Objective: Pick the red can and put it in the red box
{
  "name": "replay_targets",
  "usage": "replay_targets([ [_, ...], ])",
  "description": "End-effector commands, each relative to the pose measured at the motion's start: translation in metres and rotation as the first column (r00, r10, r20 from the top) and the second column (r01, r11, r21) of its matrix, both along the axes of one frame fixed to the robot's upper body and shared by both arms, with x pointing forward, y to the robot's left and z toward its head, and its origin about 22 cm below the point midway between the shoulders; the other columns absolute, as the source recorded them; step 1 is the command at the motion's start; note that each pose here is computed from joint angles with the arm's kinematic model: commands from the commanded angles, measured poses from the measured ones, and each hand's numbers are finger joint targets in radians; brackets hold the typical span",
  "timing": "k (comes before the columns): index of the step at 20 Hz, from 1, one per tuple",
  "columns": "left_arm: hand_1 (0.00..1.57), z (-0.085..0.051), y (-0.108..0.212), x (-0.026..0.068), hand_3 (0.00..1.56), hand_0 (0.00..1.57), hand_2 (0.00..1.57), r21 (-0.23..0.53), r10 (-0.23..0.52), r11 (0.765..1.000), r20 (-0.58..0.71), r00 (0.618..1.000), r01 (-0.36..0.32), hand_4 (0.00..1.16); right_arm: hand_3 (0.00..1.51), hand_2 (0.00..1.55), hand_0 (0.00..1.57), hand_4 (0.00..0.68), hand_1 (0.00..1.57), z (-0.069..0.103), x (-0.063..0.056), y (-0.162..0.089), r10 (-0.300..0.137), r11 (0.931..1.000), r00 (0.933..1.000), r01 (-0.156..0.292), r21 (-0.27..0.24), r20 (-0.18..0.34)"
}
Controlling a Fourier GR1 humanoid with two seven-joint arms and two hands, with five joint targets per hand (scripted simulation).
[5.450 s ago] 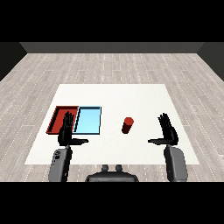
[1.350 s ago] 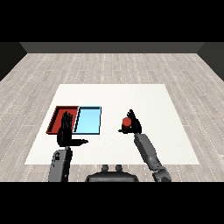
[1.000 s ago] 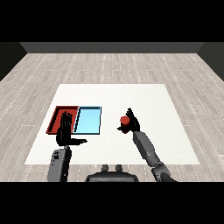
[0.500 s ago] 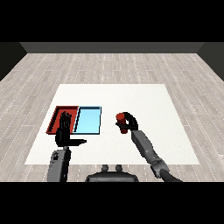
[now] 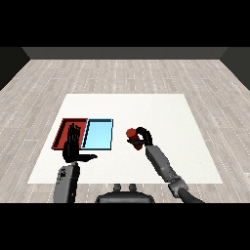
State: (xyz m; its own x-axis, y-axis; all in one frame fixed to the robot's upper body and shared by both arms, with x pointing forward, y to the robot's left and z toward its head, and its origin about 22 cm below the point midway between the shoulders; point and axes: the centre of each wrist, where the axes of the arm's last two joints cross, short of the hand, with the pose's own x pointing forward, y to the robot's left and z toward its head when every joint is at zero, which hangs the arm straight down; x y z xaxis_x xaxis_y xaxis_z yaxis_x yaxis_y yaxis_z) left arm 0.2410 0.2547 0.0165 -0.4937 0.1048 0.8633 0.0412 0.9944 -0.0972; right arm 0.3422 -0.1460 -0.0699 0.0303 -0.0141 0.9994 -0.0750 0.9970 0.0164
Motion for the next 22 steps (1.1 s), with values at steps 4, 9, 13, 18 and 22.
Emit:
replay_targets([
  [4,0.00,-0.002,-0.013,0.0019,0.00,0.00,0.00,-0.005,0.000,1.000,0.008,1.000,0.000,0.00,1.41,1.47,1.55,0.558,1.55,0.005,0.005,-0.001,-0.024,0.9996,0.9997,0.024,-0.014,0.006],
  [9,0.00,-0.006,-0.001,-0.0030,0.00,0.00,0.00,-0.012,0.006,1.000,-0.006,1.000,-0.006,0.00,1.40,1.47,1.53,0.580,1.53,0.013,-0.003,-0.006,-0.018,0.9995,0.9980,0.020,-0.024,0.060],
  [13,0.00,0.005,-0.020,-0.0014,0.00,0.00,0.00,-0.013,-0.002,1.000,-0.008,1.000,0.001,0.00,1.38,1.47,1.54,0.586,1.54,0.054,0.008,0.022,-0.025,0.9997,0.9913,0.025,0.001,0.129],
  [18,0.00,-0.012,0.011,-0.0076,0.00,0.00,0.00,0.035,-0.011,0.999,-0.009,1.000,0.011,0.00,1.38,1.46,1.52,0.608,1.52,0.091,0.006,-0.010,-0.031,0.9994,0.9695,0.027,0.021,0.243],
  [22,0.00,0.013,-0.016,0.0021,0.00,0.00,0.00,0.070,-0.069,0.995,0.018,0.997,0.068,0.00,1.40,1.47,1.54,0.623,1.54,0.107,-0.016,-0.017,-0.036,0.9973,0.9506,0.014,0.071,0.308],
])
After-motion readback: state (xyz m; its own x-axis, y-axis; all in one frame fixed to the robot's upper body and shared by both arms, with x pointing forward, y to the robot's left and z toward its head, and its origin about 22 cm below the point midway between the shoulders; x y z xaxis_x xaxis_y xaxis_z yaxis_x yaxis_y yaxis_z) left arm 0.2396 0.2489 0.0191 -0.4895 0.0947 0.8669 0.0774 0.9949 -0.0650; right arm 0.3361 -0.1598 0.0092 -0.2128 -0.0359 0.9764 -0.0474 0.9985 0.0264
